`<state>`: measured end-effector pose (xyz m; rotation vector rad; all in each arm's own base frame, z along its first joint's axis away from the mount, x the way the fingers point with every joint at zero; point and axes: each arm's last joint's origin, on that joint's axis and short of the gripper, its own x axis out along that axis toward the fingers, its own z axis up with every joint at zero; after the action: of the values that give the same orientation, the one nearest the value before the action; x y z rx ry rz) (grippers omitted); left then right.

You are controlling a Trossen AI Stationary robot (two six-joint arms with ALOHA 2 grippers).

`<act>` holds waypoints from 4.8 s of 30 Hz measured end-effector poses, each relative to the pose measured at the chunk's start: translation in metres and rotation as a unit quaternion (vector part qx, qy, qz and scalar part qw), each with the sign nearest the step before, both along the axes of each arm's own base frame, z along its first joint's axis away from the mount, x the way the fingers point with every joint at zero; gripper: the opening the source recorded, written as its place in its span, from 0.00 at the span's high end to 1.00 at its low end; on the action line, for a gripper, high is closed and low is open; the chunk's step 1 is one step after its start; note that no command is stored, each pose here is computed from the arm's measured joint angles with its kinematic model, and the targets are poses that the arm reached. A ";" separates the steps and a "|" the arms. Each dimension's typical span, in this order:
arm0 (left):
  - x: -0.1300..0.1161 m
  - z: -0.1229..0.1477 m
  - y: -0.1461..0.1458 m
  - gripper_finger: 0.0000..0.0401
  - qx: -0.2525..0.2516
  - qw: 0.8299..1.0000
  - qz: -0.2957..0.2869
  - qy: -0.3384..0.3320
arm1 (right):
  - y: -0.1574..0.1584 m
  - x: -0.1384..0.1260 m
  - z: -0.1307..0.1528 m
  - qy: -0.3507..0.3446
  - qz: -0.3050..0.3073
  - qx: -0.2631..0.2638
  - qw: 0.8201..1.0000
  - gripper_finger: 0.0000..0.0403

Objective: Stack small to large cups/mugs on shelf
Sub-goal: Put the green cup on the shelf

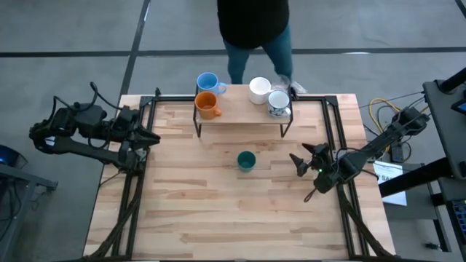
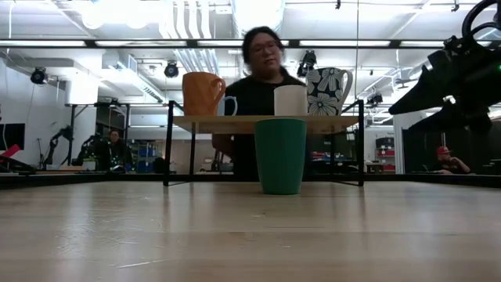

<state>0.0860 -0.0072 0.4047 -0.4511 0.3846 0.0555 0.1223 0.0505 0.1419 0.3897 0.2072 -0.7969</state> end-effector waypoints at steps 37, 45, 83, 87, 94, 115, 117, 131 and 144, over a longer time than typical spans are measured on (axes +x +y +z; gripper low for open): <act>0.002 -0.001 0.000 0.86 0.001 1.000 0.000 0.003 | 0.007 0.036 -0.057 0.145 0.159 -0.005 0.977 0.01; 0.001 -0.001 0.000 0.86 0.000 1.000 0.000 0.002 | -0.002 0.063 -0.074 0.116 0.207 0.016 0.971 0.01; 0.000 -0.001 0.000 0.86 0.014 1.000 -0.008 0.000 | -0.016 0.116 -0.085 0.098 0.262 0.009 0.960 0.01; 0.000 -0.001 0.000 0.86 0.015 1.000 -0.009 0.000 | -0.016 0.119 -0.084 0.103 0.269 0.000 0.958 0.01; -0.001 -0.001 0.000 0.86 0.015 1.000 -0.009 -0.002 | -0.019 0.129 -0.082 0.099 0.277 0.004 0.956 0.01; -0.008 0.001 0.001 0.86 0.014 1.000 -0.010 -0.014 | -0.033 0.151 -0.074 0.087 0.279 0.008 0.956 0.01; -0.010 0.001 0.001 0.86 0.016 1.000 -0.010 -0.017 | -0.033 0.154 -0.073 0.086 0.282 0.007 0.956 0.01; -0.011 0.002 0.001 0.86 0.024 0.999 -0.014 -0.020 | -0.031 0.167 -0.068 0.091 0.294 0.006 0.951 0.01; -0.012 0.002 0.001 0.86 0.023 0.999 -0.015 -0.021 | -0.028 0.192 -0.077 0.081 0.309 0.006 0.947 0.01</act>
<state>0.0737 -0.0062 0.4064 -0.3996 0.3473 0.0256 0.3145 0.0223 0.0653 0.2456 0.4628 -0.2060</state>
